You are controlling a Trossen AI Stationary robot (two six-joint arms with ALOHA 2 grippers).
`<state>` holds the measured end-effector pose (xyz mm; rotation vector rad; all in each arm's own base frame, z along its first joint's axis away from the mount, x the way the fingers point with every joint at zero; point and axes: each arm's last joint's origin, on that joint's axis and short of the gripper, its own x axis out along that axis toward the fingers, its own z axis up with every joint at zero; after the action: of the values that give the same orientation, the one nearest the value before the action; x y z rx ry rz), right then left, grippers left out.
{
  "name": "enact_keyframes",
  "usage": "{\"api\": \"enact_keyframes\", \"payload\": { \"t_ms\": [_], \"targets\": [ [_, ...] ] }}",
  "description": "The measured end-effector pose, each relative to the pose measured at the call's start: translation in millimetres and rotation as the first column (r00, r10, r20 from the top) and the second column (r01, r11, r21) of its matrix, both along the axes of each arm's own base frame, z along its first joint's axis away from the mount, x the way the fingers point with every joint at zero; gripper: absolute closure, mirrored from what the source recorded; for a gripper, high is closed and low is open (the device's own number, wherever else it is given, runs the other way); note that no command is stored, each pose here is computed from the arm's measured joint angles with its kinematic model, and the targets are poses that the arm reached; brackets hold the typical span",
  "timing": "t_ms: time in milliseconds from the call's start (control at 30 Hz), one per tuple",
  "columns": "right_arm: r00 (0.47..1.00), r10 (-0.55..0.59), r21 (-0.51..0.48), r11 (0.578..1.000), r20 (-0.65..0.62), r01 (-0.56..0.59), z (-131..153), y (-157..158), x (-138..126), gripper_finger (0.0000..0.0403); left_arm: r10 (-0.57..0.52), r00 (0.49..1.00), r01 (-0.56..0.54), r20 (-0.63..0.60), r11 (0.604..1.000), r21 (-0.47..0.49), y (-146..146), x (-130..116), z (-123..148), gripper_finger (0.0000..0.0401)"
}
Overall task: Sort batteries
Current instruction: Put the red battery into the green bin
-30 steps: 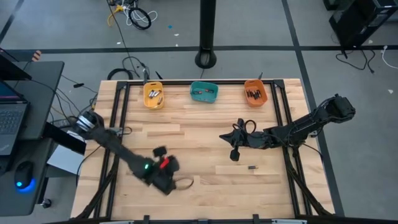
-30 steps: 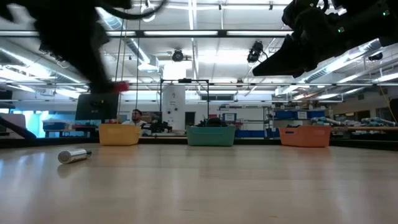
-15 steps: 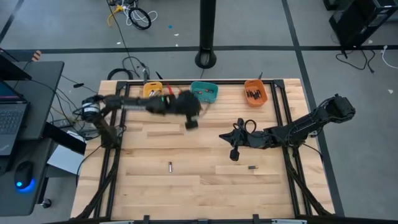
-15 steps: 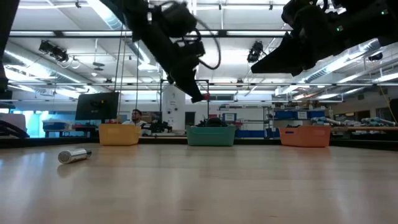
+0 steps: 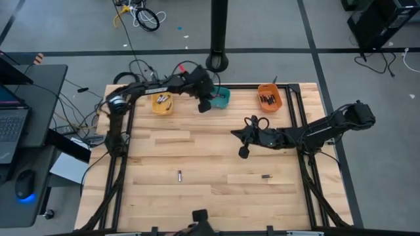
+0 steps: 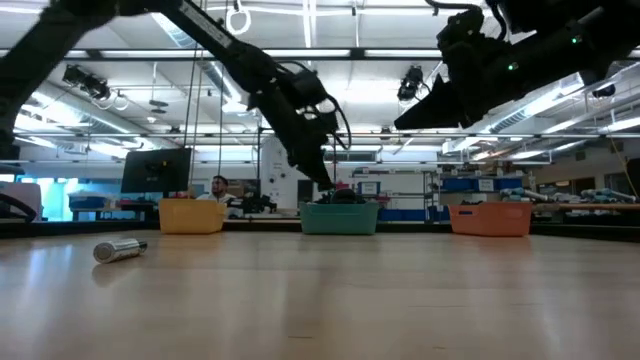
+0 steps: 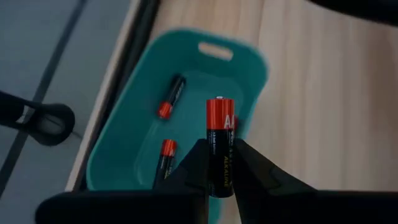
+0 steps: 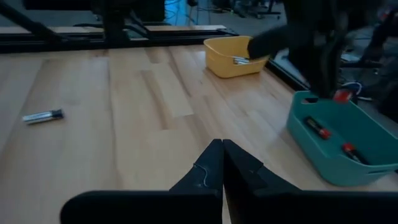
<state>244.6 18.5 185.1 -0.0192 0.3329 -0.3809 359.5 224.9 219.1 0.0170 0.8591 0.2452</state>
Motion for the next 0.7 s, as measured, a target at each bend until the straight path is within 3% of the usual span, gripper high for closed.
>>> {"api": "enact_keyframes", "payload": {
  "t_ms": [267,467,700],
  "targets": [
    [1.000,-0.009,-0.020,1.000,-0.015,0.009,0,-11,1,0.0391,-0.057,0.987,0.057,-0.149,0.998,-0.010,26,25,-24,0.0353],
    [1.000,-0.017,-0.030,0.999,-0.021,0.016,0,-15,1,0.0391,-0.062,0.985,0.065,-0.163,0.998,0.016,36,23,-28,0.0353],
    [1.000,-0.008,-0.013,1.000,-0.022,0.007,0,-23,2,0.0391,-0.059,0.982,0.055,-0.178,0.998,-0.027,44,14,-31,0.0353]
  ]
}}
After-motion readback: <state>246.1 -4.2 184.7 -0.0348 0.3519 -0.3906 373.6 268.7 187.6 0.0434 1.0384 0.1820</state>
